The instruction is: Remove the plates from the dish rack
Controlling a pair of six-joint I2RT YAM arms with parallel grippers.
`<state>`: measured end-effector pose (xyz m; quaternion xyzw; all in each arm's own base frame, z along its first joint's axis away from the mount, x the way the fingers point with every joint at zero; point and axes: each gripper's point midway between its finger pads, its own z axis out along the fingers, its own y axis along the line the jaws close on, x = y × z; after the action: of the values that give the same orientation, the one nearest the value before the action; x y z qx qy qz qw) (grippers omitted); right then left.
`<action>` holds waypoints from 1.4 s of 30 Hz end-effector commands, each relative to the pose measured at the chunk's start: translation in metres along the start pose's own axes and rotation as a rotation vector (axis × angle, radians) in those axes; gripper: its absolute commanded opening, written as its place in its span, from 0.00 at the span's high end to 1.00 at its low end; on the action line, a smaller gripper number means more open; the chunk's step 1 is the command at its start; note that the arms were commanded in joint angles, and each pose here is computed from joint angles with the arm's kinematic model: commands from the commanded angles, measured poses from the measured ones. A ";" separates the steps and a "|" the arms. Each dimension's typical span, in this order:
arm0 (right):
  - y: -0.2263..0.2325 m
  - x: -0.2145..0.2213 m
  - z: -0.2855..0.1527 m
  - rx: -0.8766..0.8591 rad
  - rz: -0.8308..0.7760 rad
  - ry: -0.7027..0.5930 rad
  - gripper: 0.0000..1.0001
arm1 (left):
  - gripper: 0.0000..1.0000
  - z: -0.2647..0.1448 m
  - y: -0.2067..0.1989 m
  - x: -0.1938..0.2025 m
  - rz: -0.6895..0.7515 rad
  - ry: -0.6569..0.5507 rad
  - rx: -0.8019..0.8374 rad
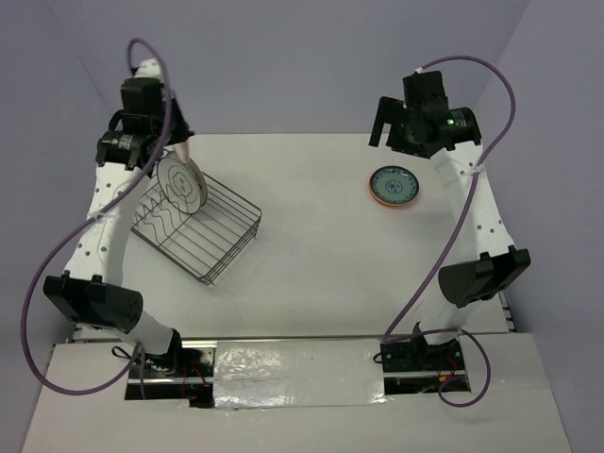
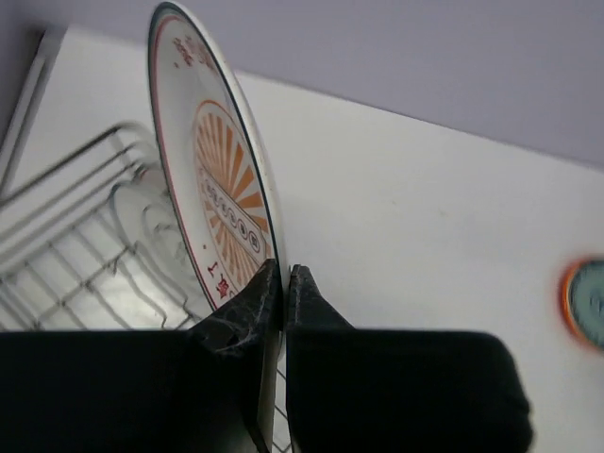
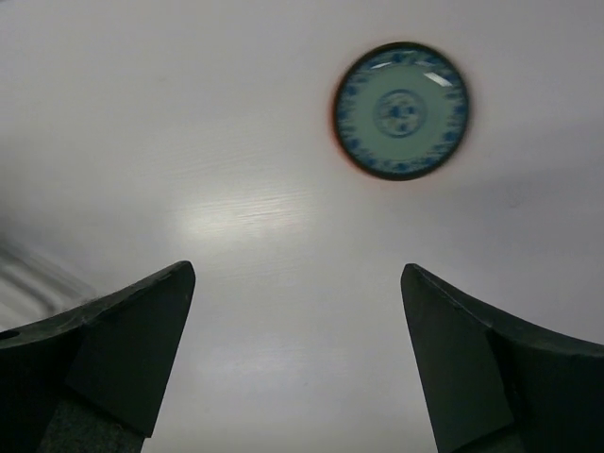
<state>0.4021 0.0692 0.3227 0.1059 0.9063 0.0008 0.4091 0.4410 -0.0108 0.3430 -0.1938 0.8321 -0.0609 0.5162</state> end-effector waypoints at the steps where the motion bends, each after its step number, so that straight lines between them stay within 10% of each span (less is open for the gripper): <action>1: 0.044 -0.022 -0.032 -0.334 0.130 0.009 0.00 | 1.00 -0.053 -0.104 -0.018 0.483 -0.158 0.311; 8: 0.081 -0.054 -0.071 -0.795 0.391 0.090 0.00 | 1.00 -0.096 -0.200 0.137 1.604 -0.377 0.193; 16: 0.068 0.018 -0.026 -0.686 0.283 0.280 0.00 | 1.00 -0.139 -0.244 0.210 1.771 -0.587 0.402; 24: 0.084 0.097 -0.006 -0.785 0.283 0.418 0.14 | 1.00 -0.172 -0.267 0.234 1.741 -0.665 0.519; 27: 0.086 0.100 -0.006 -0.791 0.268 0.407 0.83 | 0.98 -0.171 -0.269 0.244 1.732 -0.631 0.541; 28: 0.081 0.098 -0.006 -0.764 0.268 0.388 1.00 | 0.80 -0.168 -0.268 0.245 1.736 -0.615 0.528; 31: 0.068 0.098 0.009 -0.694 0.279 0.340 1.00 | 0.42 -0.146 -0.253 0.237 1.661 -0.518 0.397; 32: 0.061 0.098 0.016 -0.665 0.288 0.324 1.00 | 0.01 -0.130 -0.241 0.231 1.540 -0.439 0.356; 36: 0.052 0.116 0.049 -0.617 0.303 0.274 1.00 | 0.01 -0.101 -0.189 0.202 1.227 -0.183 0.335; 42: 0.067 0.151 0.101 -0.659 0.309 0.198 1.00 | 0.01 -0.070 -0.080 0.086 0.457 -0.136 0.074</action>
<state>0.3650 0.1461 0.1513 0.1432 0.8842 0.3635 0.2561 0.3523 -0.2011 0.2592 0.2817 0.7942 0.1238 0.5240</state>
